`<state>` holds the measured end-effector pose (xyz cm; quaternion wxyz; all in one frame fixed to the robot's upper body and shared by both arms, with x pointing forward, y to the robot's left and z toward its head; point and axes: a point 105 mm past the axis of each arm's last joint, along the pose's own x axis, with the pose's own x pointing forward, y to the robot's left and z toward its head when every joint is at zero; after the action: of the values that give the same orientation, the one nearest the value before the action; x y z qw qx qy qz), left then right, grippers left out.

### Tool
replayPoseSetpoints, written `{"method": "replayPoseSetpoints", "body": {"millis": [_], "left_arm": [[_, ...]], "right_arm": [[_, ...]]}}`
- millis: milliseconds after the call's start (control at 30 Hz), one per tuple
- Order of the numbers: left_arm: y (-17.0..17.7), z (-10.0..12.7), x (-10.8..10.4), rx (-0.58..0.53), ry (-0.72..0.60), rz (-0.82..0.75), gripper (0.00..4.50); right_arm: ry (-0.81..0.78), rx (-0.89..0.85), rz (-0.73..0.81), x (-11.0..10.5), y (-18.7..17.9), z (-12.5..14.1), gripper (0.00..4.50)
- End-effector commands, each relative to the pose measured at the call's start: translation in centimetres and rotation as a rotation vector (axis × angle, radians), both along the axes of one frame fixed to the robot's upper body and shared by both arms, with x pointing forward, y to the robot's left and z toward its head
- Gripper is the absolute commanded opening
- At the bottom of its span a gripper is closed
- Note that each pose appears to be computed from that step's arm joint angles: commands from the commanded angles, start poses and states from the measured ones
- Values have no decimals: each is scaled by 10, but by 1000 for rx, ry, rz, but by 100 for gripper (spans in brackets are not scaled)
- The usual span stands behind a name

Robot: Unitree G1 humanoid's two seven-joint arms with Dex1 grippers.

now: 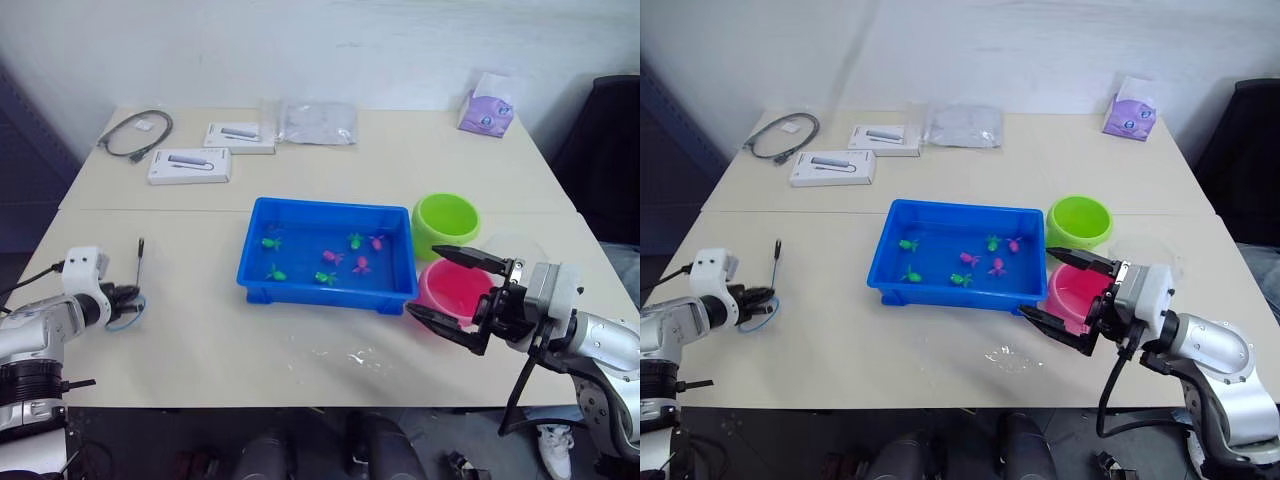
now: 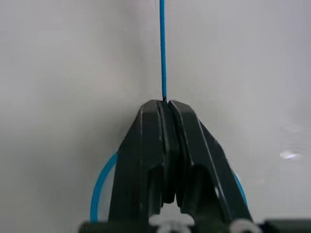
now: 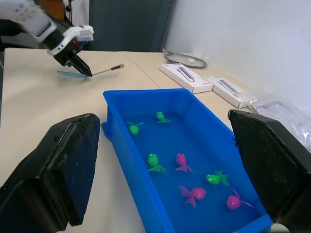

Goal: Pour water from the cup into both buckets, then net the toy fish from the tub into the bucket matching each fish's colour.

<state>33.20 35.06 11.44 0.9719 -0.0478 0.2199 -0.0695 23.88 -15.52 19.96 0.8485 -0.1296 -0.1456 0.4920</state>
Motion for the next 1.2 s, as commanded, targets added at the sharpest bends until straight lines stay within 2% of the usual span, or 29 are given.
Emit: {"method": "replayPoseSetpoints", "body": {"millis": [33, 67, 100, 167, 267, 333, 467, 633, 700, 900, 1200], "left_arm": [[-39, 95, 1, 133, -346, -382, 7], [-49, 105, -1, 154, -379, -465, 7], [-69, 117, -5, 200, -420, -614, 7], [-99, 124, -15, 299, -434, -886, 7], [-129, 112, -25, 438, -333, -1188, 7], [-154, 107, -31, 480, -255, -1380, 7], [-191, 100, -36, 560, -205, -1600, 7], [-232, 97, -30, 581, -306, -1690, 7], [-242, 97, -31, 547, -329, -1704, 7], [-256, 97, -35, 434, -357, -1702, 7], [-255, 92, -34, 433, -342, -1672, 7]], "right_arm": [[16, -19, 46, -5, 8, 26, 450], [32, -35, 37, -2, 10, 29, 450], [64, -48, 39, 2, 14, 34, 450], [113, -69, 81, 5, 24, 42, 450], [201, -172, 105, 9, 30, 38, 450], [268, -233, 130, 12, 36, 36, 450], [362, -272, 177, 15, 53, 32, 450], [451, -277, 251, 9, 78, 21, 450], [467, -278, 259, 9, 84, 22, 450], [491, -242, 270, 9, 93, 24, 450], [519, -245, 236, 12, 90, 19, 450]]}}
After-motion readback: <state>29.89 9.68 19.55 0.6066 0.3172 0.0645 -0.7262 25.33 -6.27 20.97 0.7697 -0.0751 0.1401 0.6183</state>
